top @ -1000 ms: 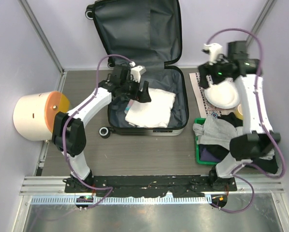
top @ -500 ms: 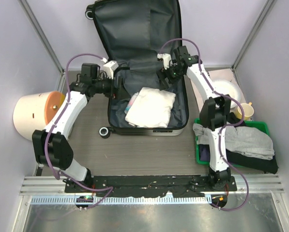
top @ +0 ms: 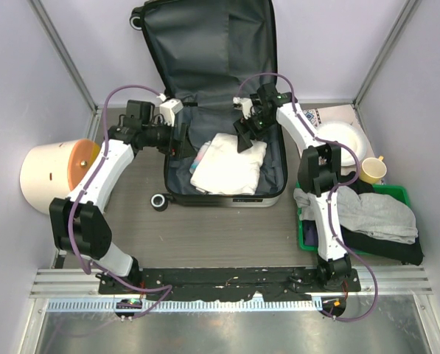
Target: Open, take out, and arrange the luggage
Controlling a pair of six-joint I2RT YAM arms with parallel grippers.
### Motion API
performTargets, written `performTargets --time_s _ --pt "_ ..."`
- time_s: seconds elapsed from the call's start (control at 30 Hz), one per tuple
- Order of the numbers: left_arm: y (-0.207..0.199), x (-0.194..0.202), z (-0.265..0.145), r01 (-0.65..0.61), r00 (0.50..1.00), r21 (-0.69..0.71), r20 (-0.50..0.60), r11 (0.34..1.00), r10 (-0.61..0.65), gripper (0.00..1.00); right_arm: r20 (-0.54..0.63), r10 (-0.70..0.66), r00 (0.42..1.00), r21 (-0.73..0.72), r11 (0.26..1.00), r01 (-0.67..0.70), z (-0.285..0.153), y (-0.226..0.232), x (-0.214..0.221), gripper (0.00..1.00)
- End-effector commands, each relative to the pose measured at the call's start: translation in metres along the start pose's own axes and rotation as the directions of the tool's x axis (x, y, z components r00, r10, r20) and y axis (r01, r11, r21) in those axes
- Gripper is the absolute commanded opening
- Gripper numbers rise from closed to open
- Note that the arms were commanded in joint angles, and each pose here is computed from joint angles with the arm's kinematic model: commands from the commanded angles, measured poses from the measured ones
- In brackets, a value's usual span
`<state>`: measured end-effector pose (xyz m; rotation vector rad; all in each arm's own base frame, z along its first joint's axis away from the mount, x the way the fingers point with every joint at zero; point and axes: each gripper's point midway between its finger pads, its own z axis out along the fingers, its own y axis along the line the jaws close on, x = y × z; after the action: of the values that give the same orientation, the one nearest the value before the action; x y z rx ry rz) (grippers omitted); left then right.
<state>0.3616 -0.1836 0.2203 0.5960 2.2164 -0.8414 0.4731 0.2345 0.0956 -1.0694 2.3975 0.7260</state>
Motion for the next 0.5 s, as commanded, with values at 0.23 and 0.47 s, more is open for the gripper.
performTargets --time_s 0.23,0.47 --pt "-0.005 -0.018 -0.008 -0.059 0.997 0.001 0.048 0.998 0.059 0.85 -0.092 0.066 0.994 -0.113 0.991 -0.077 0.023 0.020 0.026 0.83" --pt "-0.009 -0.024 -0.013 -0.092 0.993 0.002 0.072 0.996 0.092 0.85 0.039 0.079 0.996 -0.103 0.992 -0.075 -0.030 0.048 -0.025 0.16"
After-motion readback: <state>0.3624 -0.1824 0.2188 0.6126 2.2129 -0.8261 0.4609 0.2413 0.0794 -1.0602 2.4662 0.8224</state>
